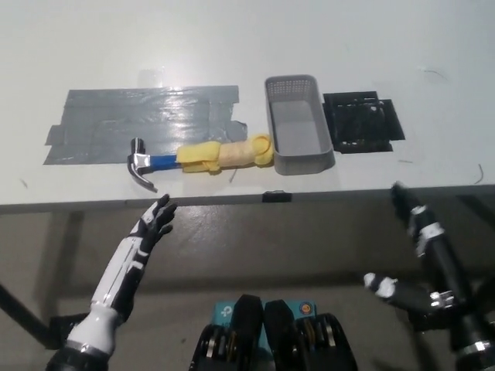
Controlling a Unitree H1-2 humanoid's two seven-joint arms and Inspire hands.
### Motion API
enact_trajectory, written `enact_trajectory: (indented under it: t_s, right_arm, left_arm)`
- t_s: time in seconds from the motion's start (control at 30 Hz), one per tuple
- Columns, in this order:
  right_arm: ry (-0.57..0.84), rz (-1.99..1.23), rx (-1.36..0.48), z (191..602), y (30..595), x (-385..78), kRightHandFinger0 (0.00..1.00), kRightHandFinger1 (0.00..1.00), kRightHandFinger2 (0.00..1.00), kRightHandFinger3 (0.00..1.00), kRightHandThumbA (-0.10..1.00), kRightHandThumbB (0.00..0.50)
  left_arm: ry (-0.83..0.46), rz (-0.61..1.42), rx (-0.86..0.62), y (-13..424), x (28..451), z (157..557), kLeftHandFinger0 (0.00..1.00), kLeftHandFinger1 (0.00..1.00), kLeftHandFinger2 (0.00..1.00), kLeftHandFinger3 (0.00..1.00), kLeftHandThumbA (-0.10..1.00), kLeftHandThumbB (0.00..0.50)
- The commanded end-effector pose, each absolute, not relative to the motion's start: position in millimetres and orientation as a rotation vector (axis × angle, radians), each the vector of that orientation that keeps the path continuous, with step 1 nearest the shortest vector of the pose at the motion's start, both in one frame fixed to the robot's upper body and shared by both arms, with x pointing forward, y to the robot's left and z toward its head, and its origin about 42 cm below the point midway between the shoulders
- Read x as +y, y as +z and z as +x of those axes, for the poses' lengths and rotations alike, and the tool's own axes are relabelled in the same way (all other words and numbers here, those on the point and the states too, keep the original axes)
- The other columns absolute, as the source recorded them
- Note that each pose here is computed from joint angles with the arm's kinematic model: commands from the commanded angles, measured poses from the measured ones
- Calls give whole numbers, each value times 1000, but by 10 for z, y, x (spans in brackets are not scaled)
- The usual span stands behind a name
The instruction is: The robot picks the hammer placed on top of the gray container with right hand and places it on the grey area of the desk
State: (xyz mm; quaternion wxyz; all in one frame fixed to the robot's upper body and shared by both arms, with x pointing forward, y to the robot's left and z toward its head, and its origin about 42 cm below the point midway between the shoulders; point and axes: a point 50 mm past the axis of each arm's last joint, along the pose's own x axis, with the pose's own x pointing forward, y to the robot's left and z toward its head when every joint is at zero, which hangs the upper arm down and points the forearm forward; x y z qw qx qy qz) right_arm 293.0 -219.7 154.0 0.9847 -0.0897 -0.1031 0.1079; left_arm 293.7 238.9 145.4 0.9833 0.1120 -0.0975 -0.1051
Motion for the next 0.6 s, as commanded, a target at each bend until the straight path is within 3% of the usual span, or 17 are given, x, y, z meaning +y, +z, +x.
enact_trajectory:
  t_s: [0.0,0.2,0.37,0.57]
  right_arm:
    - [242,-175,-268,2910,1544,-2213,1000,1000,1000,1000,908,341]
    - [249,-151,-240,2836,1438,-2183,1000,1000,1000,1000,889,337]
    - [265,-151,-214,2790,1358,-2130,1000,1000,1000,1000,889,371]
    - [276,-150,-222,2807,1363,-2133,1000,1000,1000,1000,866,344]
  left_arm:
    - [-156,214,-251,1578,2434,2925,1000,1000,1000,1000,1000,158]
    - [-147,223,-223,1497,2491,2838,1000,1000,1000,1000,1000,164]
    - [-140,225,-193,1440,2545,2722,1000,1000,1000,1000,1000,159]
    - [-139,217,-190,1408,2550,2722,1000,1000,1000,1000,1000,183]
